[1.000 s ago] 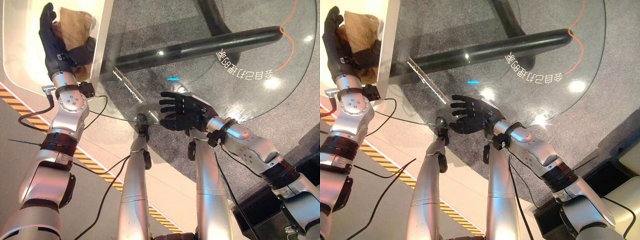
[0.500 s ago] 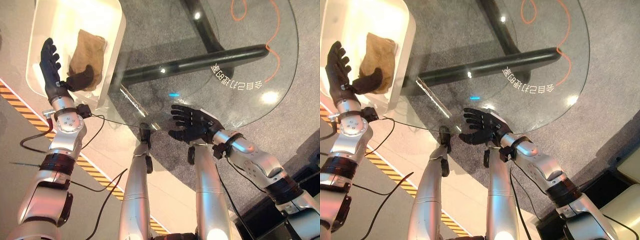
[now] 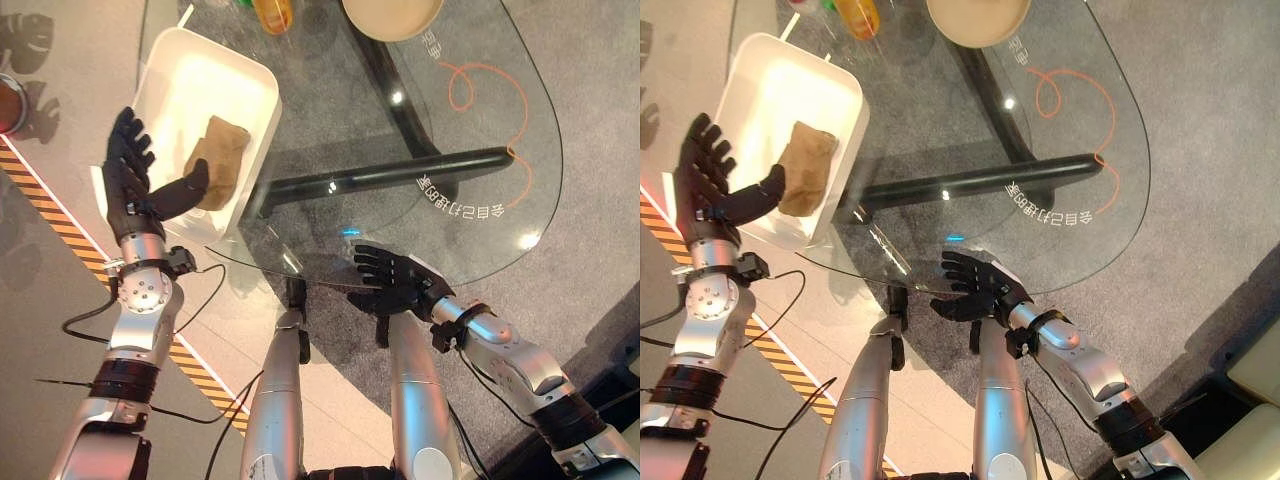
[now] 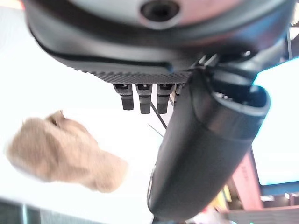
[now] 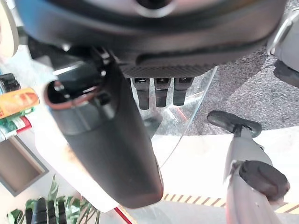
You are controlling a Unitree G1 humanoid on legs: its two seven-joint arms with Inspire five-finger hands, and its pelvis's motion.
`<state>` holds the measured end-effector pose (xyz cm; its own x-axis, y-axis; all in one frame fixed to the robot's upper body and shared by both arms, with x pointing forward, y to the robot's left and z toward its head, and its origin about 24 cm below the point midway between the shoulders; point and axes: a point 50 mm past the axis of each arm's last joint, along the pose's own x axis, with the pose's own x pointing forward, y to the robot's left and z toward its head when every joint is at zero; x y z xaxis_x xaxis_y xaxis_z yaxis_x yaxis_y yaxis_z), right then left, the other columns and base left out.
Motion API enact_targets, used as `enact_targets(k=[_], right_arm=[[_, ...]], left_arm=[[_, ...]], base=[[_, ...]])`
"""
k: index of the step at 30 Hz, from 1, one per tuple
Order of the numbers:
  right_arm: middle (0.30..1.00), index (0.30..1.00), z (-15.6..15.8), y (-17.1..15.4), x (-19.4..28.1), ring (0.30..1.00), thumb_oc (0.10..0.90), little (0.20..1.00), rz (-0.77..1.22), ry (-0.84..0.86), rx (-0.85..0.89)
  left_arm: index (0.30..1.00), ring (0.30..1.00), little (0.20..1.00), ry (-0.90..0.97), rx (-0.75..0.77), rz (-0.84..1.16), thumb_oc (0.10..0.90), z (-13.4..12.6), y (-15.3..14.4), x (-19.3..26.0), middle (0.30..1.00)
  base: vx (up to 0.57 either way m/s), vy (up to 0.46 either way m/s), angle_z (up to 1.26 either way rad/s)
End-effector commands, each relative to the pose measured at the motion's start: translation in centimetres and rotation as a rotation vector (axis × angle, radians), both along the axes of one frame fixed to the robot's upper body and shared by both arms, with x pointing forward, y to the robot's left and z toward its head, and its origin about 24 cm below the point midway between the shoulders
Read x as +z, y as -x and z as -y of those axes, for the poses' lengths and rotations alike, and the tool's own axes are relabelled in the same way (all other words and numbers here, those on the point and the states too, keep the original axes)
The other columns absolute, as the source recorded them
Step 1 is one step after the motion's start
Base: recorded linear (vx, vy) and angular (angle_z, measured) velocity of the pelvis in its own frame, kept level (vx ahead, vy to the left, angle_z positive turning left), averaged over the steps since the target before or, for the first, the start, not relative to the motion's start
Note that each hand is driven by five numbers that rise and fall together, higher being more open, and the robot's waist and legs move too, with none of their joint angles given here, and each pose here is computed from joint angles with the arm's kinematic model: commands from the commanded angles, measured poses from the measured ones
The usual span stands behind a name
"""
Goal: Wipe the table with a cloth and put it in the basket.
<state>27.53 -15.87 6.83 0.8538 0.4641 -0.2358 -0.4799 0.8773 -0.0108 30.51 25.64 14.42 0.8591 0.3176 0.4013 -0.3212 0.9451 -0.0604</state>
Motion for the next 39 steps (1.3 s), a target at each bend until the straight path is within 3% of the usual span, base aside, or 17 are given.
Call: enact_targets(k=[1, 13, 16, 23, 31, 39], right_arm=[[0.900, 0.900, -1.8, 1.3, 1.4, 0.900, 0.800, 0.900, 0.131, -0.117, 0.104], [0.900, 0.900, 0.4, 2.8, -3.6, 0.900, 0.800, 0.900, -0.005, -0.150, 0.008], [0.900, 0.900, 0.6, 3.5, -5.8, 0.900, 0.800, 0.900, -0.082, -0.156, -0.038], [0.900, 0.900, 1.4, 5.3, -9.6, 0.900, 0.800, 0.900, -0.237, -0.158, -0.190], [0.900, 0.900, 2.5, 8.1, -15.3, 0.900, 0.800, 0.900, -0.477, -0.087, -0.400], [0.900, 0.900, 4.9, 13.2, -20.4, 0.900, 0.800, 0.900, -0.725, -0.001, -0.628]], left_arm=[[0.900, 0.900, 0.900, 0.047, -0.031, 0.151, 0.800, -0.3, 1.9, 1.8, 0.900], [0.900, 0.900, 0.900, 0.197, -0.262, -0.144, 0.800, 2.1, 3.9, -6.1, 0.900], [0.900, 0.900, 0.900, 0.294, -0.324, -0.287, 0.800, 3.0, 4.7, -9.2, 0.900], [0.900, 0.900, 0.900, 0.330, -0.400, -0.568, 0.800, 4.4, 7.3, -14.8, 0.900], [0.900, 0.900, 0.900, 0.377, -0.303, -0.941, 0.800, 4.9, 12.0, -22.7, 0.900], [0.900, 0.900, 0.900, 0.430, -0.121, -1.296, 0.800, 4.1, 17.9, -28.7, 0.900]], base=[[-0.05, -0.144, 0.05], [-0.04, -0.145, 0.02], [-0.02, -0.139, 0.03], [-0.02, -0.124, 0.11], [0.05, -0.074, 0.12], [0.08, -0.009, 0.00]])
